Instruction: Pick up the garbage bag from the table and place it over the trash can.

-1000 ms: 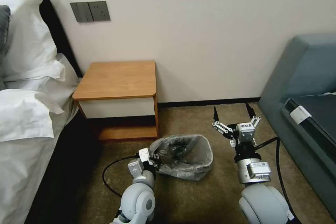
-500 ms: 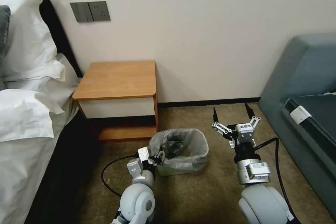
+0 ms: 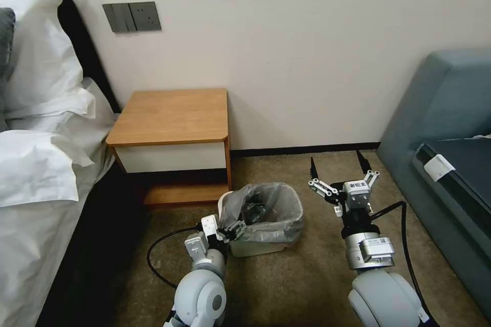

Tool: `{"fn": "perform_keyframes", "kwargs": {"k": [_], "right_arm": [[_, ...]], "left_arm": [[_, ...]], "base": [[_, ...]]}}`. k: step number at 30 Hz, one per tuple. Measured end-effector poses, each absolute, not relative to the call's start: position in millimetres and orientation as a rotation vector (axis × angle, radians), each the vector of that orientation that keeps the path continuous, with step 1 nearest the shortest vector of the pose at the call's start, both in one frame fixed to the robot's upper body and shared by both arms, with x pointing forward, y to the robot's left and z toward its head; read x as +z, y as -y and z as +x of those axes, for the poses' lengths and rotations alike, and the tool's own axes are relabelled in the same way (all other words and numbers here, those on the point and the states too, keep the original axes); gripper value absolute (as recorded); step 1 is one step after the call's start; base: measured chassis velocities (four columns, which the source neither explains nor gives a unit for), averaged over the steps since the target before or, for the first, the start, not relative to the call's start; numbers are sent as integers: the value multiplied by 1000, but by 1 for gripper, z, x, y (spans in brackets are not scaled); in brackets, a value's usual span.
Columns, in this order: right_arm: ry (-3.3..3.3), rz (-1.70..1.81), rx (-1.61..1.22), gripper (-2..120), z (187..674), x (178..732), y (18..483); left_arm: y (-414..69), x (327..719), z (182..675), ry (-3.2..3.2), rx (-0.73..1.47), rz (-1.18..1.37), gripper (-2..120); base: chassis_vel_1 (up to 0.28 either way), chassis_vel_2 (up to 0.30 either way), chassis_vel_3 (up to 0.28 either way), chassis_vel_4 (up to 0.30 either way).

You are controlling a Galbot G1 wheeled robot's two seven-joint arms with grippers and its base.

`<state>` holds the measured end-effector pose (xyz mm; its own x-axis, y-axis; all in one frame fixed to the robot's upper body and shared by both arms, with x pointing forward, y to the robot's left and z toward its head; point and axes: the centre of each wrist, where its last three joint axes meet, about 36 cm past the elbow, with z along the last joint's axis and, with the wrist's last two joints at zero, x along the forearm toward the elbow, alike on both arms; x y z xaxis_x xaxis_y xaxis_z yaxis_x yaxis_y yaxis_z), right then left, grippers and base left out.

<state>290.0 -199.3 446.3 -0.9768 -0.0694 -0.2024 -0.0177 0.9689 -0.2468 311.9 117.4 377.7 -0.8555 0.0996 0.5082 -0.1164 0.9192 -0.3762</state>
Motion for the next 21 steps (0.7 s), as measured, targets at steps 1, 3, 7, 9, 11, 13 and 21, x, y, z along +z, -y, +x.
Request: {"fn": "perform_keyframes", "kwargs": {"k": [1,3,7,9,11,13,21], "right_arm": [[-2908,-67,-362,100,290,446,199],[-2907,-68,-362,100,289,447,199],[-2905,-72,-362,100,288,448,199],[-2904,-74,-362,100,287,449,199],[-2900,-76,-360,100,287,450,199],[-2897,-75,-359,100,287,451,199],[-2896,-69,-358,100,285,452,200]], "left_arm": [[-117,378,312,2545,547,13,100],[-117,378,312,2551,555,15,100],[-117,378,311,2558,563,19,100],[-119,380,310,2562,563,19,100],[-119,381,309,2564,563,18,100],[-120,382,309,2567,564,17,100],[-122,393,308,2593,584,7,100]], "base": [[0,0,0,0],[0,0,0,0],[0,0,0,0],[0,0,0,0],[0,0,0,0],[0,0,0,0],[0,0,0,0]]}}
